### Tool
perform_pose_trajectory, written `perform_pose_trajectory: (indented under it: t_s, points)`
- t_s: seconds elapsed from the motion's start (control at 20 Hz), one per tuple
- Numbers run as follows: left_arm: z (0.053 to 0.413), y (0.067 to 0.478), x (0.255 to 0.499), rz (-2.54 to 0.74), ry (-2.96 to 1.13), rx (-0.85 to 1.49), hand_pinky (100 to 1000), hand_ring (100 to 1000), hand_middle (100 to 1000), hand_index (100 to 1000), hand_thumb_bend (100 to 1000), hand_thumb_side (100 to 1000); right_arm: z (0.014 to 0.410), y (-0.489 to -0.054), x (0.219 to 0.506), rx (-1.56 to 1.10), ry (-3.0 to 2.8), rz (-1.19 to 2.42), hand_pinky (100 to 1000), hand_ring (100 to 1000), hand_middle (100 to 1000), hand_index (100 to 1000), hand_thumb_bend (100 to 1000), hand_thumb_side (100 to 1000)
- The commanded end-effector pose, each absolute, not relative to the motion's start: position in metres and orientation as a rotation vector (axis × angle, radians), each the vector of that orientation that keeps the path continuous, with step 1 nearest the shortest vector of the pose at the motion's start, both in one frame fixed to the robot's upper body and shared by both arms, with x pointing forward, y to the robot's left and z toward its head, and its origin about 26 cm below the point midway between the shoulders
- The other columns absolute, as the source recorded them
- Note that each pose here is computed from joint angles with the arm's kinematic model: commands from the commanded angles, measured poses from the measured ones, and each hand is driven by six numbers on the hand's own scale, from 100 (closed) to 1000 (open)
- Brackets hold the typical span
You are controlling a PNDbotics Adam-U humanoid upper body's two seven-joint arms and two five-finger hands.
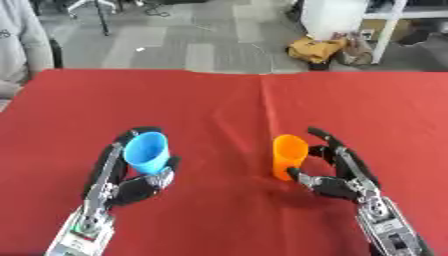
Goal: Pour the contents of one cup into another cup.
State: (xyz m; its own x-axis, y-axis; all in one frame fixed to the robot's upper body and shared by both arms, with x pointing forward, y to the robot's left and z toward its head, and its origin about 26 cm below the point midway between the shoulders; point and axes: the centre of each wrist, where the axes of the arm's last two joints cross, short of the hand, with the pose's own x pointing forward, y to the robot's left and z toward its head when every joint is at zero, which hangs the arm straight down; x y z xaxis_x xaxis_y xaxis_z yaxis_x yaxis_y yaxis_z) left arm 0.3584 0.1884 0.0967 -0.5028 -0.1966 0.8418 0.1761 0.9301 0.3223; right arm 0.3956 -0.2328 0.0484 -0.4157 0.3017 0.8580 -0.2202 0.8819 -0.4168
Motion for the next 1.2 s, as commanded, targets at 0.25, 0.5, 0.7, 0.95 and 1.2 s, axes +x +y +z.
perform_pose_trajectory:
  t_s: [0.25, 0.5, 0.7, 0.95, 1.2]
  points:
    - [0.107, 0.186, 0.357, -0.457, -2.082, -0.003, 545, 496, 500, 736, 393, 100, 0.056, -0.23, 0.406, -0.047, -1.918, 0.638, 844, 714, 956, 938, 519, 176]
    - [0.107, 0.185, 0.357, -0.457, -2.082, -0.008, 545, 496, 500, 736, 391, 100, 0.056, -0.226, 0.411, -0.022, -1.908, 0.666, 841, 711, 953, 939, 519, 175]
    - [0.108, 0.184, 0.357, -0.456, -2.084, -0.012, 546, 496, 500, 736, 390, 100, 0.056, -0.221, 0.415, -0.005, -1.904, 0.685, 839, 708, 950, 940, 520, 175]
    - [0.108, 0.183, 0.356, -0.455, -2.085, -0.017, 547, 497, 500, 736, 386, 100, 0.058, -0.214, 0.42, 0.01, -1.899, 0.707, 829, 688, 930, 929, 517, 171]
    - [0.109, 0.182, 0.356, -0.456, -2.087, -0.024, 548, 497, 500, 736, 385, 100, 0.055, -0.208, 0.424, 0.018, -1.882, 0.723, 809, 644, 897, 911, 525, 179]
